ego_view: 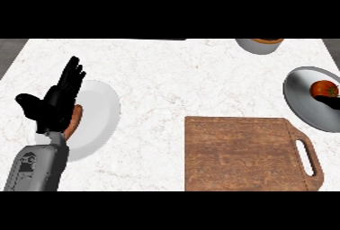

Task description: Pick the tomato from the cutting board and place it in the pan

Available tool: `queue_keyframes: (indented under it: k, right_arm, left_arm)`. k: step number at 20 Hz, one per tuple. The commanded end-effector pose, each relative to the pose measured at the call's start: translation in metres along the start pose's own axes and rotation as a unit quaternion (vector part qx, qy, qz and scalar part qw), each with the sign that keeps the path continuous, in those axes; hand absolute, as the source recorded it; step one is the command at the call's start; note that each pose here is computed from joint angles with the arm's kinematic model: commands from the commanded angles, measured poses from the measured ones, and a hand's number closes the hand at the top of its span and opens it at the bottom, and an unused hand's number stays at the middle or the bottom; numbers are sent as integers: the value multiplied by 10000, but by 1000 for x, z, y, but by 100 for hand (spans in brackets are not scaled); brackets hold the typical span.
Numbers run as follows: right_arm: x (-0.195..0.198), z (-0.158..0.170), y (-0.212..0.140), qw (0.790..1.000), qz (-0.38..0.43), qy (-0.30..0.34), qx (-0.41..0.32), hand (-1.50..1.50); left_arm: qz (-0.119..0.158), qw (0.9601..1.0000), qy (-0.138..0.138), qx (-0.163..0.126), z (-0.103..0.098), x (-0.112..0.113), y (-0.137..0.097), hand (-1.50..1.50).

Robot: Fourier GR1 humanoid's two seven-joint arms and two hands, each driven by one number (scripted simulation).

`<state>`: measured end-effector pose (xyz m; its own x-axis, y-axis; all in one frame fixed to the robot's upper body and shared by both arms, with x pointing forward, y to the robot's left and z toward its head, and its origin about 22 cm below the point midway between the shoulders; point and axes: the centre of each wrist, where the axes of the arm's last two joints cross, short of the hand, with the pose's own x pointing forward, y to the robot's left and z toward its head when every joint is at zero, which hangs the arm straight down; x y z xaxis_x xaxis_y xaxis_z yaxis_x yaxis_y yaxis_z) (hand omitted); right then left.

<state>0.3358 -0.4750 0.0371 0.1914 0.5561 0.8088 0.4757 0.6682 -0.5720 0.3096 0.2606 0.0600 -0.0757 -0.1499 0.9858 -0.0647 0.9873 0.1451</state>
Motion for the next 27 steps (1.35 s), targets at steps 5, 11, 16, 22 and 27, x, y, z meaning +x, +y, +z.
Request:
queue_keyframes:
  k: [5,11,16,22,27]
  right_arm:
    - [-34,16,-43,9879,-1537,-222,33,-150]
    - [-84,59,-105,9786,-1952,-550,360,-150]
    - [-78,63,-134,9768,-1940,-723,542,-150]
    - [-93,102,-148,9772,-1924,-648,622,-150]
    - [-72,124,-160,9825,-1628,-547,721,-150]
  left_arm:
    - [-54,9998,140,108,6,-4,3,0]
    - [-200,9991,183,338,26,-13,32,0]
    - [-101,9991,276,320,18,-9,21,0]
    - [-110,9988,230,413,23,-17,27,0]
    - [-55,9992,266,295,29,-29,18,0]
